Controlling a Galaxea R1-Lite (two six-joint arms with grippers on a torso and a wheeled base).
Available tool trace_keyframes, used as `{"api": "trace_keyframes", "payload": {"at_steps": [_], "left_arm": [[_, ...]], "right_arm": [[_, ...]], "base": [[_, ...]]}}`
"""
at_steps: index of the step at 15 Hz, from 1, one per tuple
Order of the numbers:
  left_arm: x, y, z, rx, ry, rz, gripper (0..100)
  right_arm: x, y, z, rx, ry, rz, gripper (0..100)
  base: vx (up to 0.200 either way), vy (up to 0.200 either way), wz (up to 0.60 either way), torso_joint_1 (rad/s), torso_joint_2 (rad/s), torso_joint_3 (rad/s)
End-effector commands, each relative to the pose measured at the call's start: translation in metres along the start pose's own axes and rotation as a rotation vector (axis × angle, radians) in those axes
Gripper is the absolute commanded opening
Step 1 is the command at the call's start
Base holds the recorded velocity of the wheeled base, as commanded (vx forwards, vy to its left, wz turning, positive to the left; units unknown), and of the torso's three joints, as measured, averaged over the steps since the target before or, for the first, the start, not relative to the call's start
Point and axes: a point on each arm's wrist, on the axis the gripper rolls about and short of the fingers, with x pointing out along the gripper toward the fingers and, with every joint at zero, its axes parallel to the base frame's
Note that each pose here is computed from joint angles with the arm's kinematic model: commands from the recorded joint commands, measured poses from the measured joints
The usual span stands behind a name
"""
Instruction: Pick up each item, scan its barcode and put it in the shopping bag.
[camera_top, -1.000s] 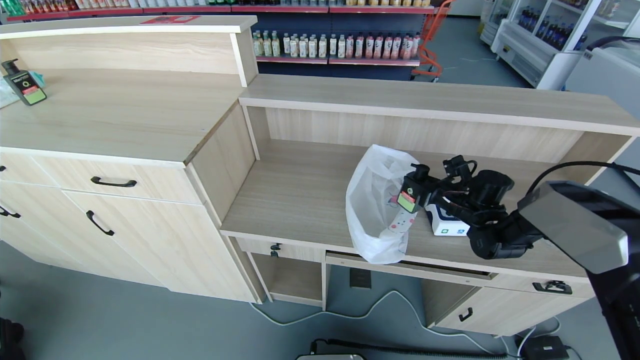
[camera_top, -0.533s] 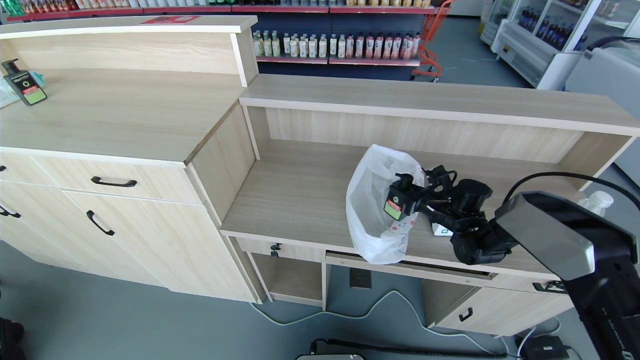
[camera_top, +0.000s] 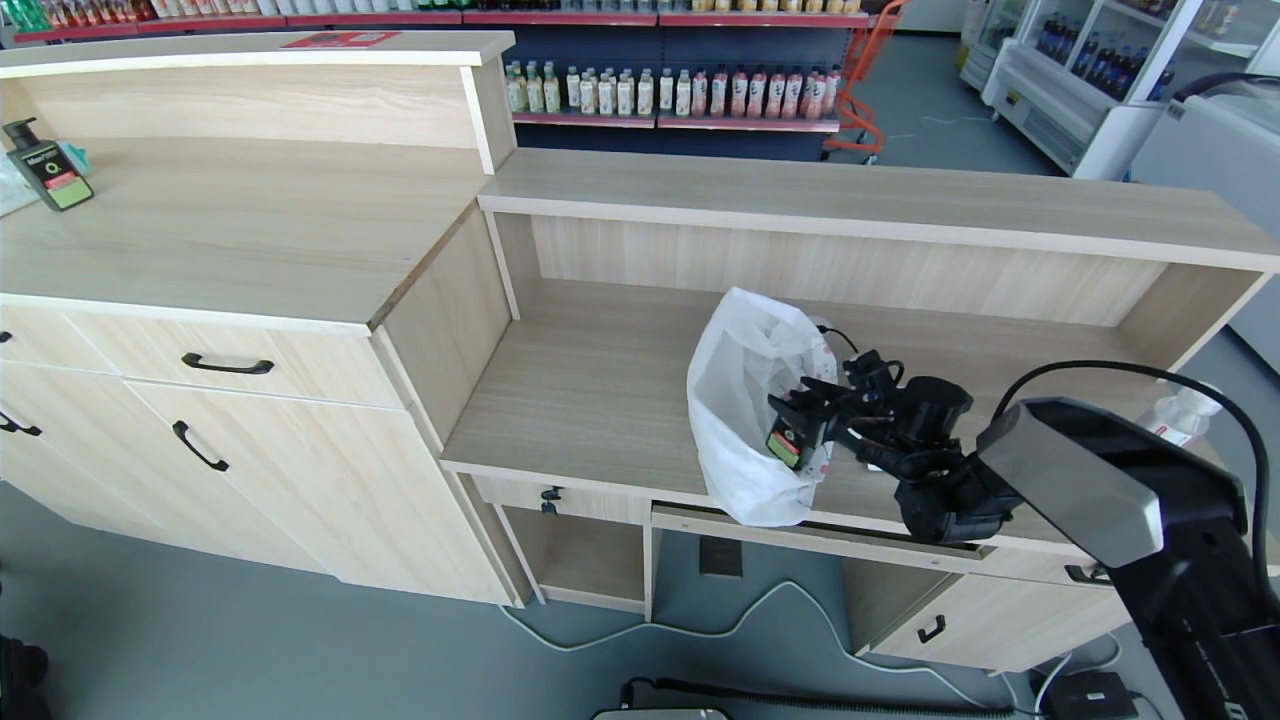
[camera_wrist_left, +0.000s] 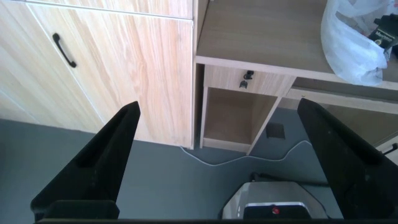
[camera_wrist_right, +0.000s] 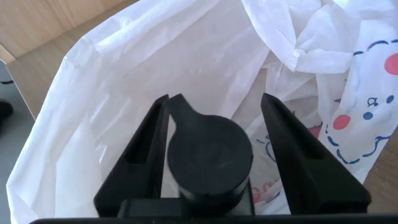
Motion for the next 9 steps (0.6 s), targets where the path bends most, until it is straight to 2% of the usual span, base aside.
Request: {"api": "trace_keyframes", "payload": {"at_steps": [1, 5, 8, 9], "left_arm": [[0.000, 0.000, 0.000, -0.001, 0.000, 0.000, 100], [0.000, 0.000, 0.000, -0.001, 0.000, 0.000, 100], [0.000, 0.000, 0.000, -0.001, 0.000, 0.000, 100], [0.000, 0.000, 0.000, -0.001, 0.000, 0.000, 100]], "right_arm": [[0.001, 0.000, -0.005, 0.002, 0.004, 0.001, 100], [0.006, -0.007, 0.022, -0.038, -0.054, -0.004, 100], [0.002, -0.019, 0.059, -0.075, -0.109, -0.028, 100], [-0.009, -0.028, 0.085, -0.093, -0.136, -0.038, 100]], "base": [[0.000, 0.000, 0.00, 0.000, 0.00, 0.000], [0.000, 0.000, 0.00, 0.000, 0.00, 0.000], [0.000, 0.000, 0.00, 0.000, 0.00, 0.000], [0.000, 0.000, 0.00, 0.000, 0.00, 0.000]]}}
